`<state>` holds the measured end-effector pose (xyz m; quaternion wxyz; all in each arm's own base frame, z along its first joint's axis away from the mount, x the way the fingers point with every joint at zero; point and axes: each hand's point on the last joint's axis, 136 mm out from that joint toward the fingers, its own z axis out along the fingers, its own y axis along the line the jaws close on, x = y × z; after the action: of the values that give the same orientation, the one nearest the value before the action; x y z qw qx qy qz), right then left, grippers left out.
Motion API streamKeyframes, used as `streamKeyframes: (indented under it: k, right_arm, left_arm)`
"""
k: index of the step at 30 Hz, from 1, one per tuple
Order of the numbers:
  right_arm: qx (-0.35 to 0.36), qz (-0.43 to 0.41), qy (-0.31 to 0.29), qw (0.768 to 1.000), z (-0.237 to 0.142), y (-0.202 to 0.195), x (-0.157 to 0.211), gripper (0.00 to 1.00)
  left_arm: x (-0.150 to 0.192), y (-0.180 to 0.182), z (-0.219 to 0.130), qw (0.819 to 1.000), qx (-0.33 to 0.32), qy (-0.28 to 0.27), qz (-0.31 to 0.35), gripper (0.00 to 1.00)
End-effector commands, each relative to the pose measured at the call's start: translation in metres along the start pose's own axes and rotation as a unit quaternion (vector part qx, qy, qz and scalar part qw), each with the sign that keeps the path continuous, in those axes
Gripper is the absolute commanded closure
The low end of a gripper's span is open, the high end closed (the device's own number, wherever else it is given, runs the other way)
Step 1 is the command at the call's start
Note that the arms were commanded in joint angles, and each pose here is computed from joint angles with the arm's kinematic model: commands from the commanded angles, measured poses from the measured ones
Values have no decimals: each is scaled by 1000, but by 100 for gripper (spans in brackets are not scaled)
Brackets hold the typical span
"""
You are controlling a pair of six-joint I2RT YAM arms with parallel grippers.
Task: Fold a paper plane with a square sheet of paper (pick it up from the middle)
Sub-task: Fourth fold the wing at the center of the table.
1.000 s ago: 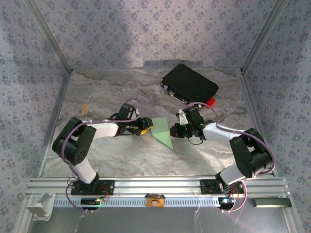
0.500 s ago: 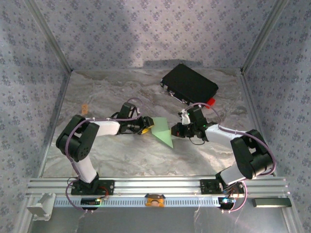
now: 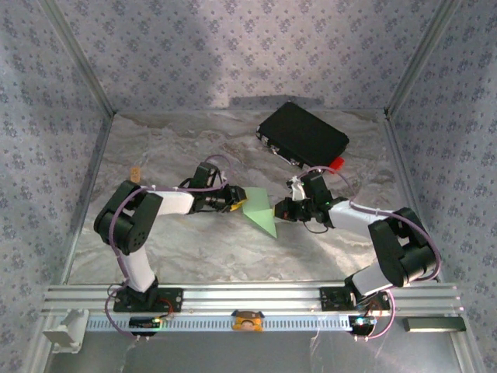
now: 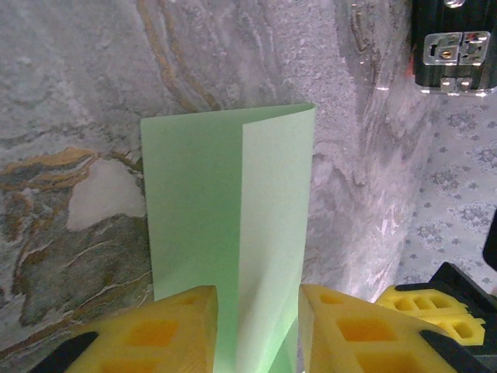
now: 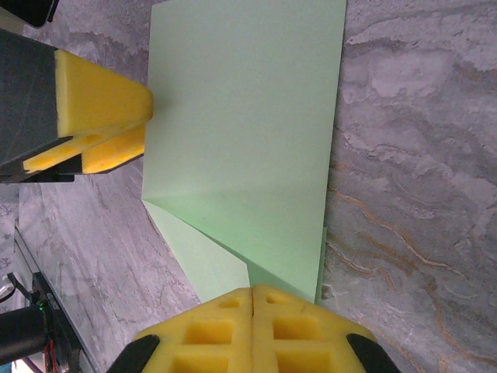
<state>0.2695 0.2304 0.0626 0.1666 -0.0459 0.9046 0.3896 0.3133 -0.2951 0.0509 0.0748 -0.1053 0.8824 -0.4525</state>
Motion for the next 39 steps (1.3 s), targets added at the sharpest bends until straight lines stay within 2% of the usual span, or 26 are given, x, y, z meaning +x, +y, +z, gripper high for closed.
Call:
streamKeyframes:
  k: [1, 4, 10, 13, 18, 20, 26, 28, 33, 36, 39]
  right_arm:
    - [-6, 1, -5, 1000, -4, 3, -1, 91]
    - [-2, 1, -5, 1000, -5, 3, -2, 88]
    - [47, -24, -36, 998, -22, 1, -8, 64]
    - [74, -53, -63, 994, -33, 2, -11, 59]
    - [125, -166, -124, 970, -40, 10, -15, 57]
    - [141, -218, -150, 954, -39, 16, -16, 55]
    - [177, -380, -158, 894, -28, 33, -1, 59]
    - [187, -391, -175, 884, -29, 32, -2, 59]
    - [187, -419, -174, 871, -29, 32, 4, 60]
    - [183, -433, -184, 863, -32, 36, 6, 60]
    - [171, -465, -174, 851, -28, 42, 16, 58]
  left_arm:
    - [-4, -8, 3, 1000, 24, 3, 2, 73]
    - [-3, -8, 5, 1000, 30, 4, 0, 80]
    - [-3, -10, 0, 999, 39, -9, -4, 91]
    - [-3, -10, -5, 999, 34, -23, -2, 93]
    - [-1, -9, -11, 999, 25, -38, -3, 95]
    - [1, -8, -13, 999, 20, -43, -1, 95]
    - [7, -10, -8, 999, 26, -44, 1, 93]
    - [6, -15, -8, 999, 28, -43, 9, 87]
    - [7, -20, -9, 999, 31, -41, 17, 79]
    - [6, -26, -11, 998, 39, -41, 23, 78]
    - [6, -26, -11, 998, 37, -40, 26, 82]
